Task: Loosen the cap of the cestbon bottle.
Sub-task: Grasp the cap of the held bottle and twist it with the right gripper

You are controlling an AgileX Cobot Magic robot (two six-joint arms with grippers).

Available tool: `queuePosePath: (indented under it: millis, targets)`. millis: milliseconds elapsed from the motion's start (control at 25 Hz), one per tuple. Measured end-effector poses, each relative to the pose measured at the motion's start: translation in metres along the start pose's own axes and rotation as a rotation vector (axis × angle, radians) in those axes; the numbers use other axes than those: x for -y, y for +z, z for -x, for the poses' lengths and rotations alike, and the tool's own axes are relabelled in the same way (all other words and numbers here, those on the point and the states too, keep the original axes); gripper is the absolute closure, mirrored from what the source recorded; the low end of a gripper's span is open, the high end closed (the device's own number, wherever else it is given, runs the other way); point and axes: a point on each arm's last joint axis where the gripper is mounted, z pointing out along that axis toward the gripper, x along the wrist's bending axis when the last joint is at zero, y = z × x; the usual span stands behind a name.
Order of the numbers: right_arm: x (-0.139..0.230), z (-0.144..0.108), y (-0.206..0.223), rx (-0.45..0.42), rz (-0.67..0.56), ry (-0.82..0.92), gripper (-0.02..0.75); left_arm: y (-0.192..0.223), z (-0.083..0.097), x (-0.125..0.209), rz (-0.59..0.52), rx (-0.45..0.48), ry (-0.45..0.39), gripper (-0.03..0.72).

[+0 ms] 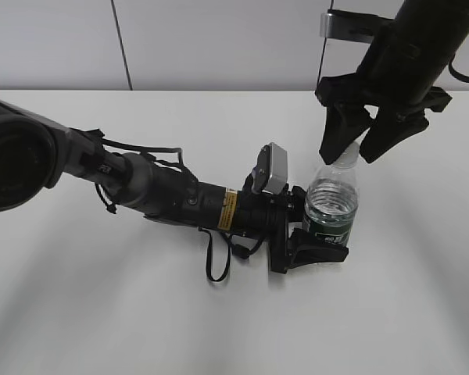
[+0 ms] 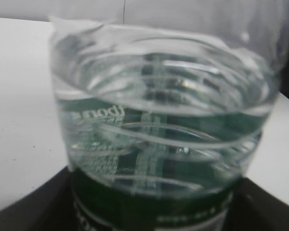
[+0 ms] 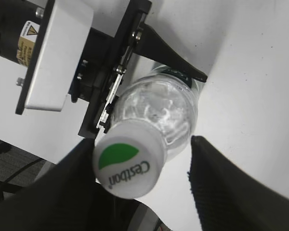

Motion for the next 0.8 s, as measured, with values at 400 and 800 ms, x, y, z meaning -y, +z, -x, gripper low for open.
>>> queuePosePath:
  millis: [400, 800]
  targets:
    - [0.0, -0.0008, 0.0001, -0.005, 0.001, -0.012, 0.403, 0.0003, -0.0005, -0.0005, -0.001, -0.001, -0.001, 0.153]
    - [0.0, -0.0008, 0.0001, -0.006, 0.0, -0.205, 0.41, 0.001, -0.0001, -0.0004, -0.002, -0.001, 0.0, 0.153]
